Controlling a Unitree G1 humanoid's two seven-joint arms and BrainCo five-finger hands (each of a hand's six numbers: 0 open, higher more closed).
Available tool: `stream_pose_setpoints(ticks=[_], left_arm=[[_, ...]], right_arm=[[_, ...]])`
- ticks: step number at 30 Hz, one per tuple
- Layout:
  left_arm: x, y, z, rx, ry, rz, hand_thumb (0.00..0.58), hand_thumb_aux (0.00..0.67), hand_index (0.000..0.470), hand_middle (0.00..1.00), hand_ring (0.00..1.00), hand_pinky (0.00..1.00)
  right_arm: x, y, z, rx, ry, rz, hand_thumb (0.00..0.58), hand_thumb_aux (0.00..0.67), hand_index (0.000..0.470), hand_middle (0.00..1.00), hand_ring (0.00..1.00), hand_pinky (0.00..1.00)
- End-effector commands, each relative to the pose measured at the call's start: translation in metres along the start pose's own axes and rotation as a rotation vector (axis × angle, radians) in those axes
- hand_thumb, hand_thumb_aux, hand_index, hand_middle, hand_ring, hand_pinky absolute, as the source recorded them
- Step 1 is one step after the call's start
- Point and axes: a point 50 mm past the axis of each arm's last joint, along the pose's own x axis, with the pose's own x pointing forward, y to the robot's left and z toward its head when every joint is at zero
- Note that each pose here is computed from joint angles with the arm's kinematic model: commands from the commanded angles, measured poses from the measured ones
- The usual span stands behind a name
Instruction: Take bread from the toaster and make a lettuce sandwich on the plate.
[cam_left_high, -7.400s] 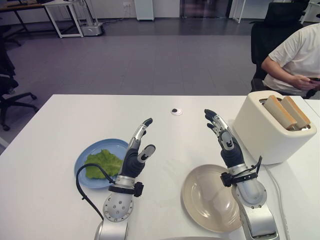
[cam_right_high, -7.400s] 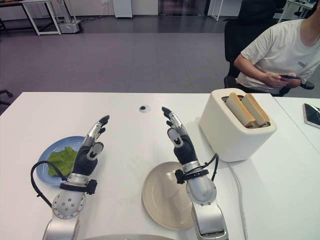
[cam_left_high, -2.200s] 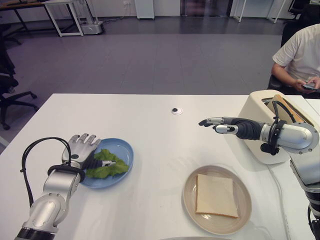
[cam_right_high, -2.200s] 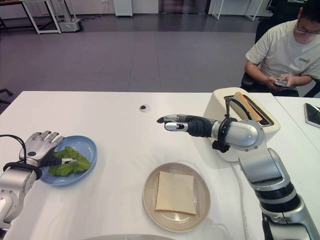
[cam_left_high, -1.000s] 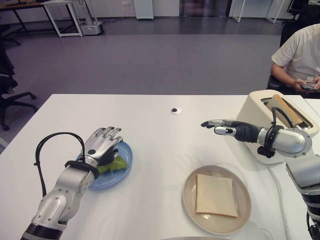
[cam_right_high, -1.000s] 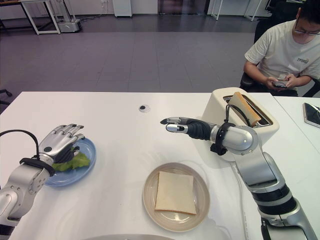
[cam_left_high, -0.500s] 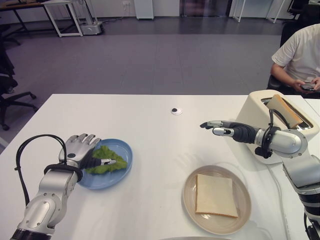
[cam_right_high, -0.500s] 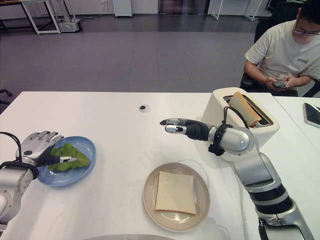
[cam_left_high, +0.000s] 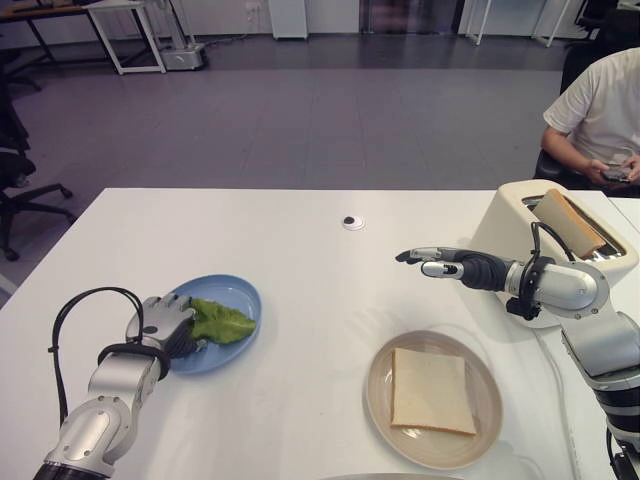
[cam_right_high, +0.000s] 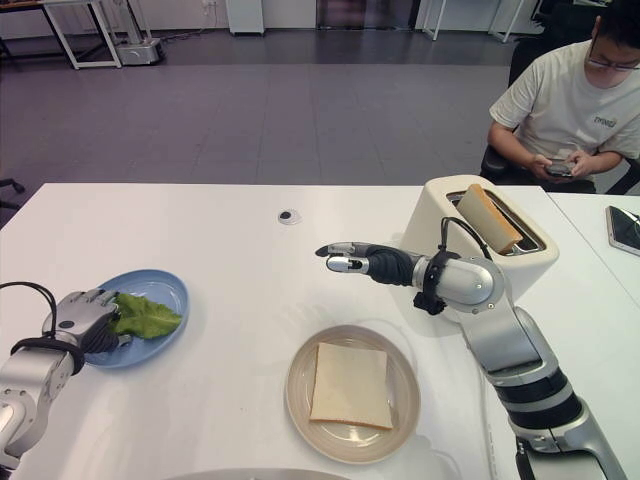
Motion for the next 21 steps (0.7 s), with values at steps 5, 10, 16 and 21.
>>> stream_pose_setpoints(ticks=[5,10,16,21], left_arm=[[0.003,0.007,0.009,-0.039,-0.046,0.05,0.58,0.67,0.47,0.0,0.0,0.0],[-0.003,0.044,0.014,-0.062,-0.07,0.313,0.58,0.67,0.47,0.0,0.0,0.0],[-0.018,0.075,0.022,-0.065,-0.098,0.55,0.58,0.67,0.47,0.0,0.0,0.0],[-0.028,0.085,0.044,-0.08,-0.186,0.64,0.58,0.67,0.47,0.0,0.0,0.0]], right_arm=[[0.001,0.004,-0.005,0.0,0.026,0.005,0.0,0.0,0.0,0.0,0.0,0.0],[0.002,0.006,-0.008,0.002,0.036,0.005,0.0,0.0,0.0,0.0,0.0,0.0],[0.003,0.006,-0.009,0.004,0.036,0.001,0.0,0.0,0.0,0.0,0.0,0.0],[0.004,0.006,-0.01,0.007,0.038,-0.005,0.0,0.0,0.0,0.0,0.0,0.0]])
